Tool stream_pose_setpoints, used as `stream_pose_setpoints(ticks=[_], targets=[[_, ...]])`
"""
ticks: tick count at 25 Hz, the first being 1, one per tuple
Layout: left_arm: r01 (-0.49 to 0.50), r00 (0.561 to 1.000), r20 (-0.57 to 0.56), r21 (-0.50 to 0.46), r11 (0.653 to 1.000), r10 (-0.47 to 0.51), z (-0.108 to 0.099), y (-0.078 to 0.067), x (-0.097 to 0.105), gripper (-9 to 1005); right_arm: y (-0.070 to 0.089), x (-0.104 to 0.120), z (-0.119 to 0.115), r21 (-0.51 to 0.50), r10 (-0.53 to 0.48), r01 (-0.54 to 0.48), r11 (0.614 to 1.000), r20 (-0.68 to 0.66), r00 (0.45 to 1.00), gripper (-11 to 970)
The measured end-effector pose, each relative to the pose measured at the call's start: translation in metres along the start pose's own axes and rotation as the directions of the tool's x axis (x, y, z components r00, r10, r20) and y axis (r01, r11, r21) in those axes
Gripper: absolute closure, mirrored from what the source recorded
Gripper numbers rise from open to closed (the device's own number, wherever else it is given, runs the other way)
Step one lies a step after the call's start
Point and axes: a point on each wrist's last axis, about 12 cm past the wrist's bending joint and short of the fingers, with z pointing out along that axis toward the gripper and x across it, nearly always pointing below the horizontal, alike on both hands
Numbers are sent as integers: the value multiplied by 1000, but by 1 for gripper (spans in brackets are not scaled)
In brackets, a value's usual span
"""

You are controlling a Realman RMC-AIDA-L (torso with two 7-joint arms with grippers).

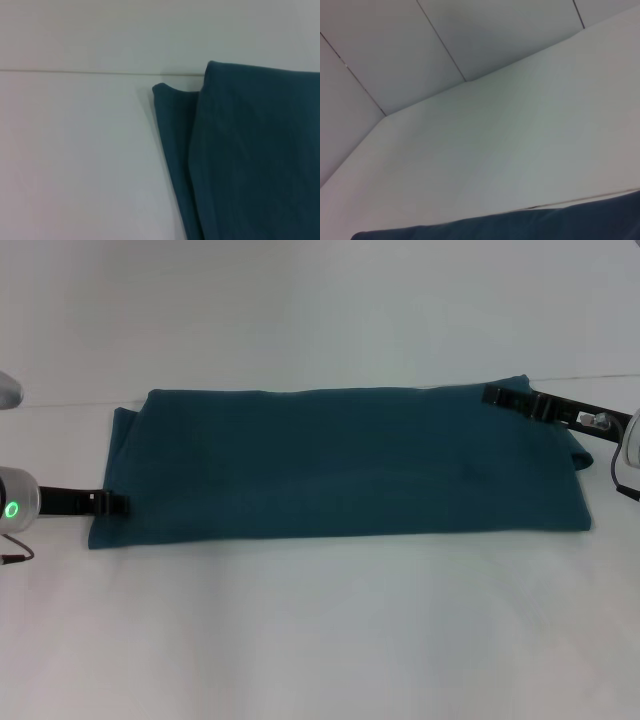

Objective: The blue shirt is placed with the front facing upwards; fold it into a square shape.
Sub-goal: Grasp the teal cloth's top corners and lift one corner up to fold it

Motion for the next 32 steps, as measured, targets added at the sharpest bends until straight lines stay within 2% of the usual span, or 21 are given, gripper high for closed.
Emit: stream_pose_setpoints(ticks=[10,15,19,23,32], targets=[[-3,1000,-5,16,1000,4,-1,-2,0,672,0,-1,0,3,7,-7,1000,-6,1000,179],[4,1000,11,46,999,-4,-4,-4,-2,904,-1,-1,0,4,13,-13,1000,-7,1000,179],[6,999,51,115,993,-12,-9,-7,-4,948,-2,-1,-1,6,16,-16,1000,-7,1000,179],[6,998,57,133,991,-13,-10,-9,-6,993,-2,0,-1,6,17,-17,1000,-8,1000,178],[-33,995,98,201,979,14,-14,-25,-13,993,0,3,0,-2,19,-19,1000,-11,1000,178]])
